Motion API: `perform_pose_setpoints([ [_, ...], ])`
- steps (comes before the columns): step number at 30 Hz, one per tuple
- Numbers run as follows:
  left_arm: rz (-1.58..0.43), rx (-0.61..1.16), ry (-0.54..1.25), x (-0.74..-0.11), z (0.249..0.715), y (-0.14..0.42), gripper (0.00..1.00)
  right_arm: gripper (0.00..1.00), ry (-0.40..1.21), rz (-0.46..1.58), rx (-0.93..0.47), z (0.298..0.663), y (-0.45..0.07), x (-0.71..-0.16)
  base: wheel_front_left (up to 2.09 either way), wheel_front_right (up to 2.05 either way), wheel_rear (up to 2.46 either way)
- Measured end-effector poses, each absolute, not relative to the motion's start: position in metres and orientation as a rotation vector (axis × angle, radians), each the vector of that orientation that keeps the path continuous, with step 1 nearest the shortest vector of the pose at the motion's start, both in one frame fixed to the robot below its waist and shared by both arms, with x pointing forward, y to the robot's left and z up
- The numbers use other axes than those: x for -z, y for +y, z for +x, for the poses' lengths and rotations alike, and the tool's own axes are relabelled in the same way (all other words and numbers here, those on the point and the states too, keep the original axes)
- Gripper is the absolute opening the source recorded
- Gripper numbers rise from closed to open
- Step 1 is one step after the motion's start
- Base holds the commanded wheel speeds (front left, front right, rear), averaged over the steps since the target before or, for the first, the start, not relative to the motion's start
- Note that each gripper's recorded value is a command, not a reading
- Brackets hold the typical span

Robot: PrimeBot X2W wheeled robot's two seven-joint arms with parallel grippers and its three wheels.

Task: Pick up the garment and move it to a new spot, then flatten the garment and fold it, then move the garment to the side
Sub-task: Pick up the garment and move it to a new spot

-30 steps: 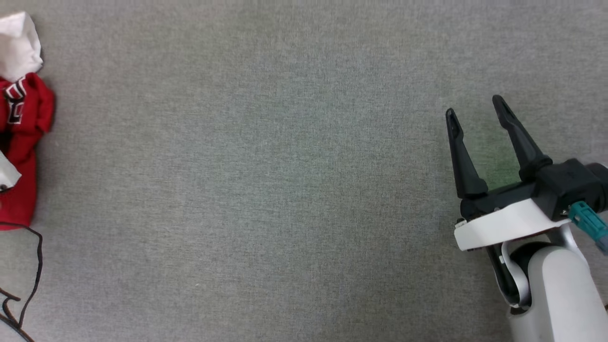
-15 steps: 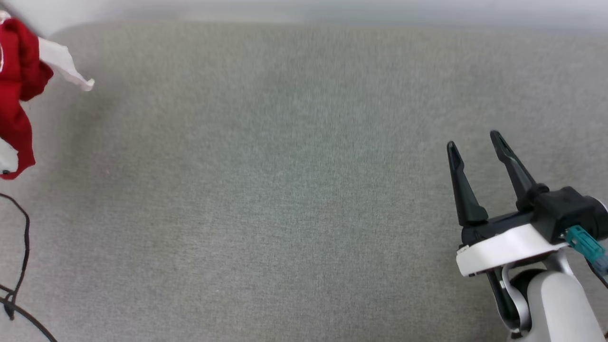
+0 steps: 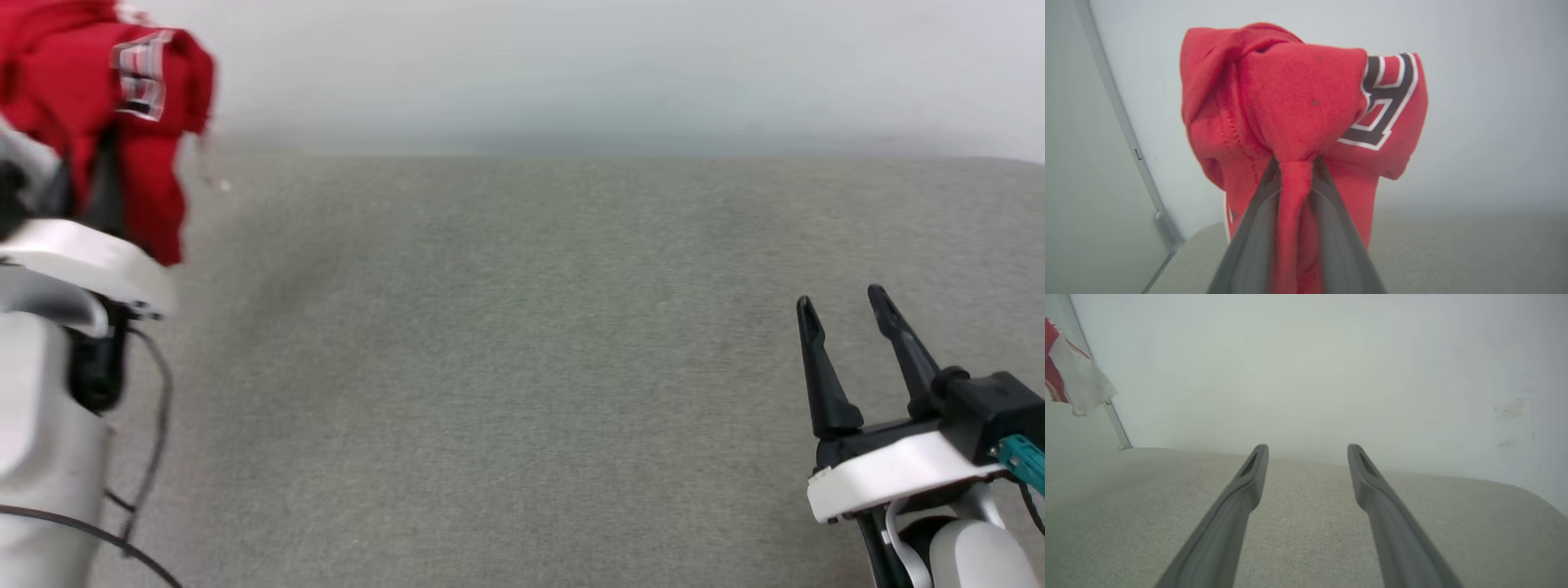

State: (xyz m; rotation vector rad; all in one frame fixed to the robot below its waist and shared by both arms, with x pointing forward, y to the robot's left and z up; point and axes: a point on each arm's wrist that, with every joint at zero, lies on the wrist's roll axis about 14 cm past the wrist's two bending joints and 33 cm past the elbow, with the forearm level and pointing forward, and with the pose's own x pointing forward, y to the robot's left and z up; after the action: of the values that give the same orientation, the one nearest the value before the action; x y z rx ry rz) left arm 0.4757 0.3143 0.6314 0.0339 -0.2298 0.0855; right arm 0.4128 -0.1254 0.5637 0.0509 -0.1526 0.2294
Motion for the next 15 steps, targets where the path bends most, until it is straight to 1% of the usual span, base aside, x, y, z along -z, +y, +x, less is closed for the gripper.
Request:
perform_pose_setpoints([
  [8,-0.058,0.165,-0.291,-0.637,0.476,0.202,0.00,1.00,-0.156,0.053,-0.143,0.386,-0.157,-0.569,0.00,0.00,0.00],
  [12,-0.083,0.324,-0.281,-0.632,0.471,0.135,0.00,1.00,-0.167,0.045,-0.095,0.375,-0.173,-0.575,0.00,0.00,0.00],
  [15,-0.113,0.435,-0.232,-0.614,0.463,0.088,0.00,1.00,-0.169,0.047,-0.063,0.367,-0.184,-0.575,0.00,0.00,0.00],
])
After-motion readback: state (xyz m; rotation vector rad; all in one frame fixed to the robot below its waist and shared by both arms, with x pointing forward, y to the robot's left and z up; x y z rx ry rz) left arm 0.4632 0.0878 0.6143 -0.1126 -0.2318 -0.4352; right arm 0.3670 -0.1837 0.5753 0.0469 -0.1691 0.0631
